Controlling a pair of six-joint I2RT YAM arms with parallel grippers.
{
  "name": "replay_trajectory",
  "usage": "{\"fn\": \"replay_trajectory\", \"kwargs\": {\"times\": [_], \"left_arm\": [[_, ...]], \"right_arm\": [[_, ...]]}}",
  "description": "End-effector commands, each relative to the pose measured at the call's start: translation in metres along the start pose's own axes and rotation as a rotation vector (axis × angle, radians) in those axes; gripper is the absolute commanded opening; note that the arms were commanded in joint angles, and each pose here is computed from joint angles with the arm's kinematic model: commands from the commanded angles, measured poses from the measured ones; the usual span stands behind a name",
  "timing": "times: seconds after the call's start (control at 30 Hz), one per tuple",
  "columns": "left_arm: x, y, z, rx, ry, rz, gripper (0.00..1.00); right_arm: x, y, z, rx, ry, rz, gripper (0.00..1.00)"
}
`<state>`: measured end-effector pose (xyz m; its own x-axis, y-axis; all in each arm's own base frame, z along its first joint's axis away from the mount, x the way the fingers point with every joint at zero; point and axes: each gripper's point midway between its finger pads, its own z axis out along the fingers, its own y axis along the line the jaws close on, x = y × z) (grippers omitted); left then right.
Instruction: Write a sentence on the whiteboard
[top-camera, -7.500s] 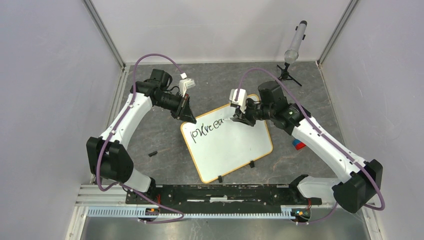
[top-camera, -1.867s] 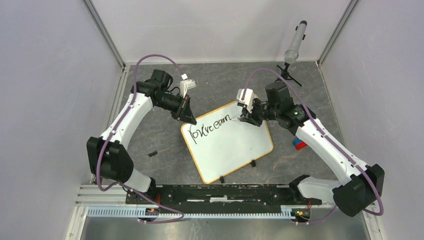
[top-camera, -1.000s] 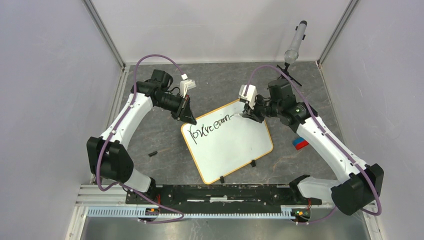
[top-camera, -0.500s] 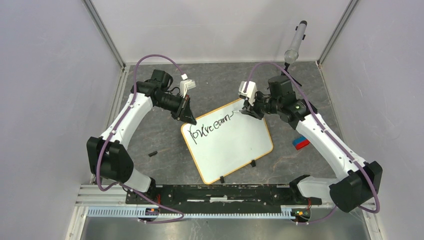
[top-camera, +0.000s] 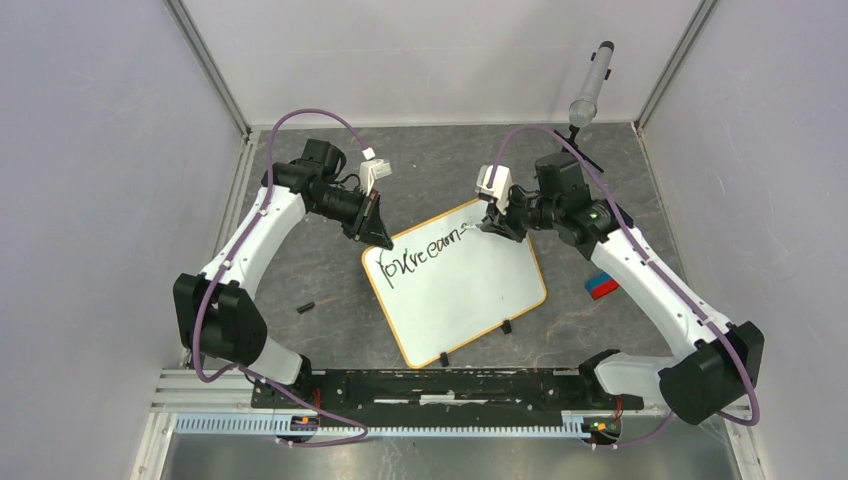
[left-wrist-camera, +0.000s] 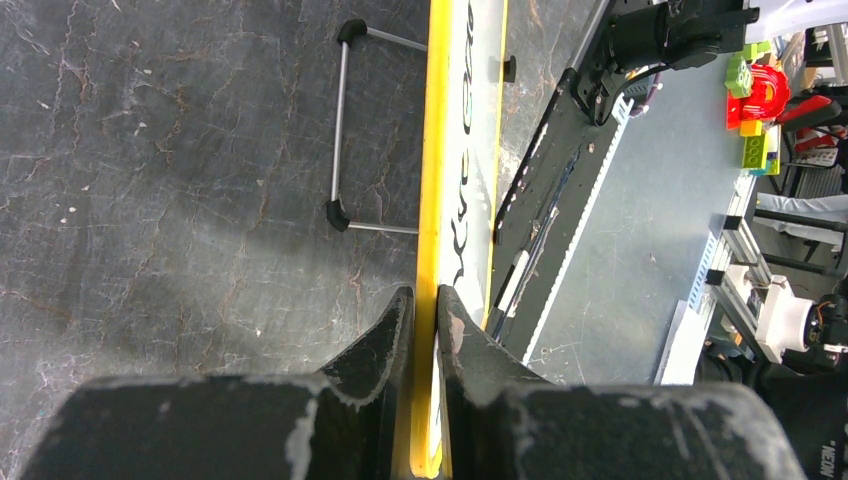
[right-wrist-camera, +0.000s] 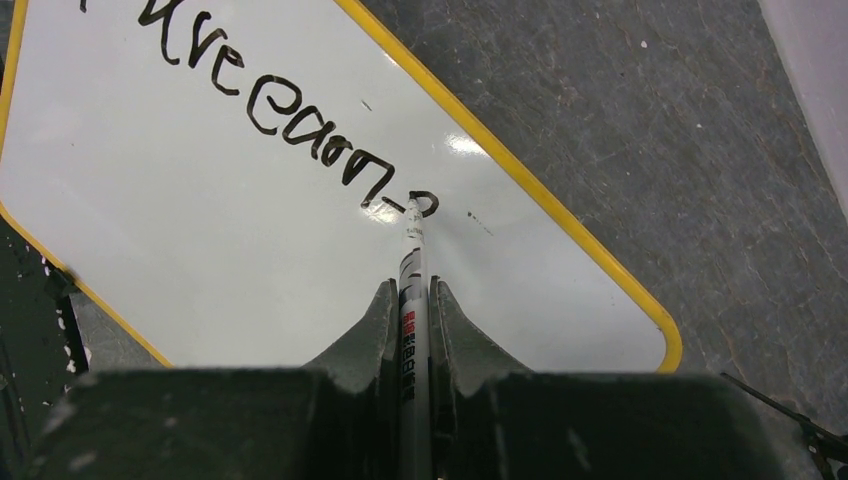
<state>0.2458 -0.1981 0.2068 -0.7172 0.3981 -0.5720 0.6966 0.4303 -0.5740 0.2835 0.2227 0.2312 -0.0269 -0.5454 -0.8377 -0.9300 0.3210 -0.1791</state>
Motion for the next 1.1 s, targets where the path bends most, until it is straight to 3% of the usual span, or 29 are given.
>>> {"fn": "replay_trajectory", "kwargs": {"times": [0.0,0.57,1.07], "left_arm": [[-0.008,0.001,-0.003,-0.009,-0.013,0.073,0.02],[-0.008,0.000,-0.002,-0.010,-0.011,0.069,0.02],[-0.008,-0.002,-0.003,-0.006,-0.013,0.074,0.02]], "right_arm": [[0.003,0.006,0.001,-0.021,-0.003,-0.013,0.00],[0.015,0.003,-0.008,0.031,0.053,-0.039,0.00],[-0.003,-0.017,-0.026,0.098,0.009,-0.043,0.00]]}}
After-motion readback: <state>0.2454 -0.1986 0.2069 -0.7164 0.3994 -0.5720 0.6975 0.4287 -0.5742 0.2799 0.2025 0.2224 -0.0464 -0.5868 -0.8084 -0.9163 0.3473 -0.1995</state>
